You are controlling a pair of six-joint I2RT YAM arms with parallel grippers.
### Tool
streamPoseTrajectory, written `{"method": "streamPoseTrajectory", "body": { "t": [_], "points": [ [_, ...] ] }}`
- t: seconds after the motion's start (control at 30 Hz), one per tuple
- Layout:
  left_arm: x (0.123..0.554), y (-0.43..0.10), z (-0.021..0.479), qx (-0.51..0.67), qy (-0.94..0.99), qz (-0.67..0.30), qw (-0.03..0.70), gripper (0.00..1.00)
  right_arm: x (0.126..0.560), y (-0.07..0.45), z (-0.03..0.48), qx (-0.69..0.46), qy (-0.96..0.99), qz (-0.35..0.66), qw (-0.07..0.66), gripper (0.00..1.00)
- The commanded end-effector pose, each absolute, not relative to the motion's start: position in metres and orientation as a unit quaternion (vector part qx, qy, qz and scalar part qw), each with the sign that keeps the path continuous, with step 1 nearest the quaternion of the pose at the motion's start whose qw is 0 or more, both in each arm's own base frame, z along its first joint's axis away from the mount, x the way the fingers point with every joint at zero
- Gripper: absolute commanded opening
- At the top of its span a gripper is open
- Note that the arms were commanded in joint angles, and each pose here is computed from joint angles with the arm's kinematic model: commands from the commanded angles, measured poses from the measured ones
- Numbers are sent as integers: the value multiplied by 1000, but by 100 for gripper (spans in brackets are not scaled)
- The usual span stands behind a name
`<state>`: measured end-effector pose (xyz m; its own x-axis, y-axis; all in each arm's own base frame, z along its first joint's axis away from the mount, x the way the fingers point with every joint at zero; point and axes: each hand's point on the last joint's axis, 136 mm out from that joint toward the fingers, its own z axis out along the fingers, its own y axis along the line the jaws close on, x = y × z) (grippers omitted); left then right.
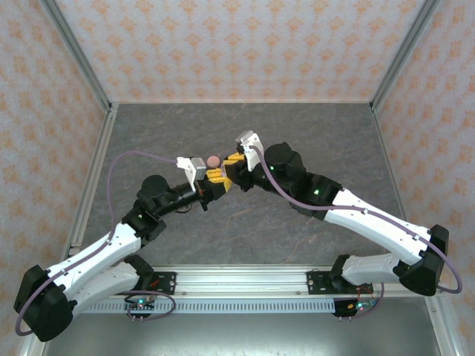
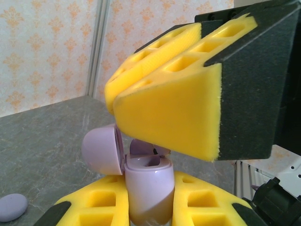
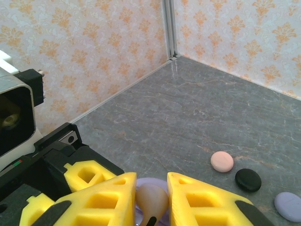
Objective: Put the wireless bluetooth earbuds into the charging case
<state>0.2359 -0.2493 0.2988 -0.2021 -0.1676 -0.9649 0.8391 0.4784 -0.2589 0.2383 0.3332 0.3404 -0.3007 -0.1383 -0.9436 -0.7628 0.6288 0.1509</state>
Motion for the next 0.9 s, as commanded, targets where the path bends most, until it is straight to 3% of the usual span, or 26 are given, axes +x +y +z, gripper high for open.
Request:
{"method": "streamPoseTrajectory", "body": {
  "t": [0.0,0.87],
  "points": [
    [235,-250,331,256,606,-448,605,0,243,332,350,-294,734,301,533,22],
    [240,-250,334,239,611,-456,602,0,247,333,339,-291,740,291,531,22]
  ]
}}
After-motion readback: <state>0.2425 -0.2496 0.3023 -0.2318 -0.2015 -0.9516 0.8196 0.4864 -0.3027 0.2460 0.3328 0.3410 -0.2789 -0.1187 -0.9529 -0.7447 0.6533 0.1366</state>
